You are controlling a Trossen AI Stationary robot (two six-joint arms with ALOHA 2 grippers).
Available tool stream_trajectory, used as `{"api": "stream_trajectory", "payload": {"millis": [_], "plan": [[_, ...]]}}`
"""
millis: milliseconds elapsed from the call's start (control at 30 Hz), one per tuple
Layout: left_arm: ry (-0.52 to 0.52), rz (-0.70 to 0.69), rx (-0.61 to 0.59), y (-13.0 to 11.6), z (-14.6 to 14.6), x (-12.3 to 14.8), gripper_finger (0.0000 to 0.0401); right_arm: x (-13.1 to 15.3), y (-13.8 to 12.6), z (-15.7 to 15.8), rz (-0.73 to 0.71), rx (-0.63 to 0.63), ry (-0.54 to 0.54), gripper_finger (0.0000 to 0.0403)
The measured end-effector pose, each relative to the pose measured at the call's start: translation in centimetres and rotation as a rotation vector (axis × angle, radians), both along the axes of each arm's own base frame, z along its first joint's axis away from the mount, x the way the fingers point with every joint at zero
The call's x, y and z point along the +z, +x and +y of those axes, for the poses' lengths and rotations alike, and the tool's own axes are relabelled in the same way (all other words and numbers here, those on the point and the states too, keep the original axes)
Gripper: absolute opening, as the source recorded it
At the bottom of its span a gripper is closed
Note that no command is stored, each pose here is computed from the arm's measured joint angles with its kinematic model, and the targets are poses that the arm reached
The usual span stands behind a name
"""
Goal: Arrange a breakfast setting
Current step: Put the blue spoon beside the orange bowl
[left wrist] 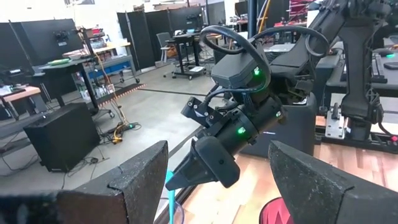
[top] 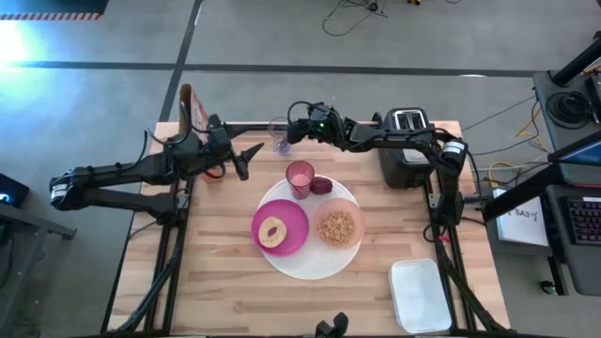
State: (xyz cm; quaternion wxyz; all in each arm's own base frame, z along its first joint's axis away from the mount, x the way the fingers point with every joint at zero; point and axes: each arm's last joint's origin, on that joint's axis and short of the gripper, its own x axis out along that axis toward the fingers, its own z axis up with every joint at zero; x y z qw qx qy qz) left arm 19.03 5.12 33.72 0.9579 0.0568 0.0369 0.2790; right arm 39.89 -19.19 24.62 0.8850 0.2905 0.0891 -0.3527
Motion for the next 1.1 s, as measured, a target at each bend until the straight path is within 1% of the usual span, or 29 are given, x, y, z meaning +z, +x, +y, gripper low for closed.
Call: {"api": "stream_trajectory", "payload": {"millis": [167,800,967,1100], "plan": [[0.006,0.0,0.0,0.0,0.0,0.04,0.0261,0.0,0.0,0.0,0.001,0.0,-0.001,0.0183],[0.032,-0.005,-0.001,0.0,0.0,0.25,0.0261,0.24,0.07,-0.05,-0.015,0.005,-0.022,0.0182],[0.034,-0.006,-0.001,0.0,0.0,0.26,0.0261,0.27,0.11,-0.02,-0.006,0.023,-0.04,0.0182],[0.034,-0.006,-0.001,0.0,0.0,0.26,0.0261,0.41,0.15,-0.04,-0.039,0.011,-0.021,0.0182]]}}
